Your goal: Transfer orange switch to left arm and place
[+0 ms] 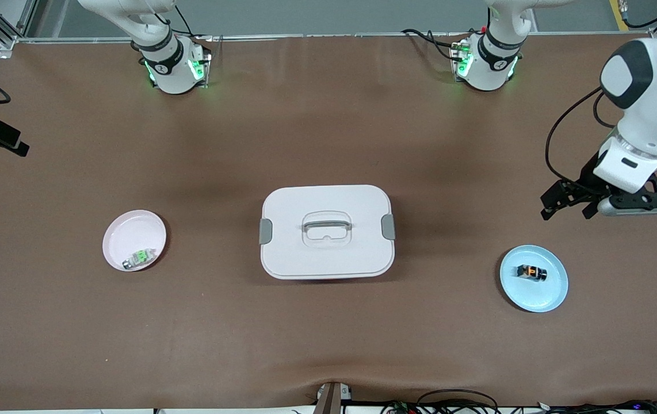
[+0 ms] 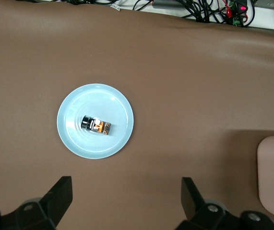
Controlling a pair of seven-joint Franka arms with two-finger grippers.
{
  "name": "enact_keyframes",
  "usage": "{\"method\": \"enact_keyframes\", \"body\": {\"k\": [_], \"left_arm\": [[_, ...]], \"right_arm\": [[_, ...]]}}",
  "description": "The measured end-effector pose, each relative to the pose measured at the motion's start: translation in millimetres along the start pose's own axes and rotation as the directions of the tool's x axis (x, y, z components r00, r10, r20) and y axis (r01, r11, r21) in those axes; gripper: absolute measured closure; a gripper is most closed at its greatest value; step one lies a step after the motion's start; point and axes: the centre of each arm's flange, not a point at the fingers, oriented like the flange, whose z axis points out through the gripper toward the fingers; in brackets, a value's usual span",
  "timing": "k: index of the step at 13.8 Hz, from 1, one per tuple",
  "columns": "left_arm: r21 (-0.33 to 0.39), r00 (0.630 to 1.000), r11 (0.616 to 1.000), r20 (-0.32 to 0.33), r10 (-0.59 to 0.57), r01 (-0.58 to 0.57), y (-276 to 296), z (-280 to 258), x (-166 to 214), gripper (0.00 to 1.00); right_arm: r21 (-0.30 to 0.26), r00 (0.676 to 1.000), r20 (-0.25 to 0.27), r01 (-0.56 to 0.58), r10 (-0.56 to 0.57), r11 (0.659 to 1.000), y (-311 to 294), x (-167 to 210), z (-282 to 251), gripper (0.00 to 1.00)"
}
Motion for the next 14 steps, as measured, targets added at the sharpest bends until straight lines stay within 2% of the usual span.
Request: {"method": "enact_keyframes", "body": {"k": [3,7,11,14], "left_arm": [[0.005,1.000,1.000,0.017,0.005,-0.005,3,-35,-11,0.00],[0.017,0.999,1.000,0.040,0.001,-0.002,0,-71,-38,0.00],[0.028,1.000,1.000,0.020,0.000,-0.001,-3,-91,-75,0.00],[0.029,1.000,1.000,0.007,0.003,-0.003,-3,-98,-78,0.00]], "right_arm": [[0.000,0.998,0.000,0.060,-0.060,0.998,-2,0,0,0.00],[0.000,0.998,-0.001,0.069,-0.069,0.998,-2,0,0,0.00],[0.013,0.997,-0.003,0.071,-0.071,0.997,-4,0,-1,0.00],[0.024,0.997,-0.008,0.072,-0.072,0.997,-5,0,-1,0.00]]}}
